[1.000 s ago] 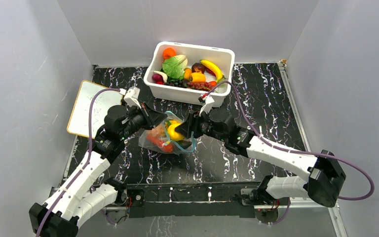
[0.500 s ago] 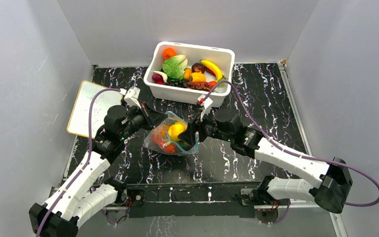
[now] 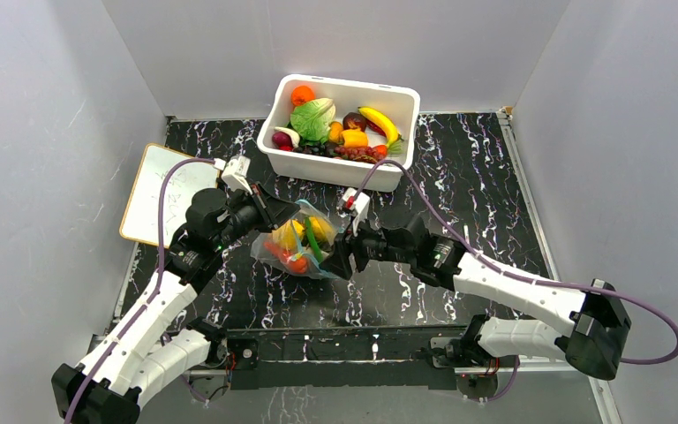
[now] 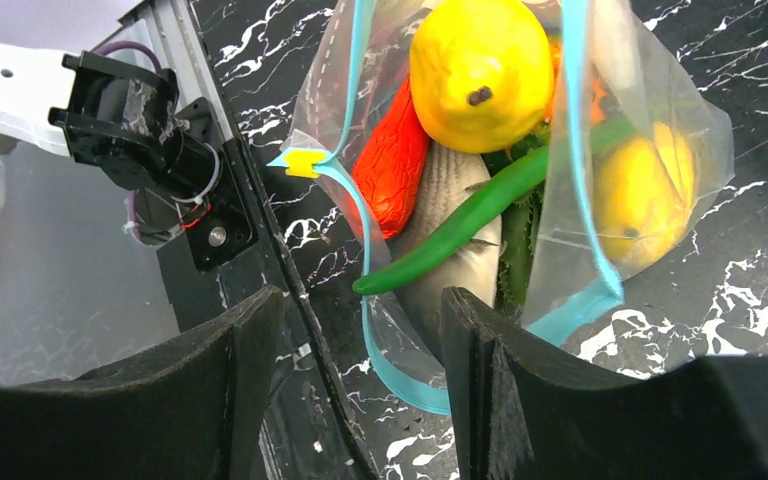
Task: Place the food in the zip-top bag and seal the zipper
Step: Zip the zipper food storage bag at the center of the board.
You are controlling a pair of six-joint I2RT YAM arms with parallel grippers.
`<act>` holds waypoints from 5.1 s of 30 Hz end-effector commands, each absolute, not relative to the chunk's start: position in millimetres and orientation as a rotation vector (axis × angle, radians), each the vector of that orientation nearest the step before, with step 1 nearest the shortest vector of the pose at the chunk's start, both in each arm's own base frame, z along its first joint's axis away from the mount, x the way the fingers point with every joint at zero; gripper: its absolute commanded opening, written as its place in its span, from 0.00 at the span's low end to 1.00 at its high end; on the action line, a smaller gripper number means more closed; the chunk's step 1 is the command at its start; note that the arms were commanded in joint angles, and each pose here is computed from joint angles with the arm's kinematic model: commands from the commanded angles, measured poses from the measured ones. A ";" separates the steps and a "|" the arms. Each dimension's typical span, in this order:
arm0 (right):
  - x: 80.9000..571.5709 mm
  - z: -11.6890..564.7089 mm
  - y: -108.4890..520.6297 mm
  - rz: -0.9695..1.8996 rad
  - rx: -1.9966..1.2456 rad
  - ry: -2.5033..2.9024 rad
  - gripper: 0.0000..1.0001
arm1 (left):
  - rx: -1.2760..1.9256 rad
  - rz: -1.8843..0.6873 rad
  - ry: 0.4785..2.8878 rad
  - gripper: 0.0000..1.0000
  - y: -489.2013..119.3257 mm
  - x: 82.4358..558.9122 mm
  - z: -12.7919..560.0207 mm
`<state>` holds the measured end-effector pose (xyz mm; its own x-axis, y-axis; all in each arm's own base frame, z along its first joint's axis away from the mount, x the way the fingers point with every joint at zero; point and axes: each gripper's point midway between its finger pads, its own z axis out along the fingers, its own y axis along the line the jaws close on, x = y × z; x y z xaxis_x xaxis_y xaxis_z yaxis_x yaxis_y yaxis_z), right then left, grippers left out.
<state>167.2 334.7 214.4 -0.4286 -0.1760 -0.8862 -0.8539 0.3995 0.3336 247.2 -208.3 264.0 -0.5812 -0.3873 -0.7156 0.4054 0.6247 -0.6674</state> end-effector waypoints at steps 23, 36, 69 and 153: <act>169.8 191.9 359.4 0.803 -1.010 1.693 0.27 | 0.050 -1.123 1.791 0.00 -210.4 241.3 305.5; 153.7 274.2 345.6 0.943 -0.882 1.610 0.00 | 0.210 -1.191 1.822 0.05 -227.7 232.3 293.3; 166.5 308.3 339.2 0.959 -0.659 1.728 0.00 | 0.939 -0.833 1.594 0.56 -196.4 167.0 264.0; 153.3 307.8 387.7 0.728 -1.448 1.186 0.00 | 1.067 -0.968 1.243 0.00 -219.3 144.2 269.4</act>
<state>153.5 386.5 281.8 0.2726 -0.3405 -0.8999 -0.9484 0.0622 -0.3109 151.1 -218.5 244.1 -0.0088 0.0408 -0.9991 0.9624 0.2715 0.0026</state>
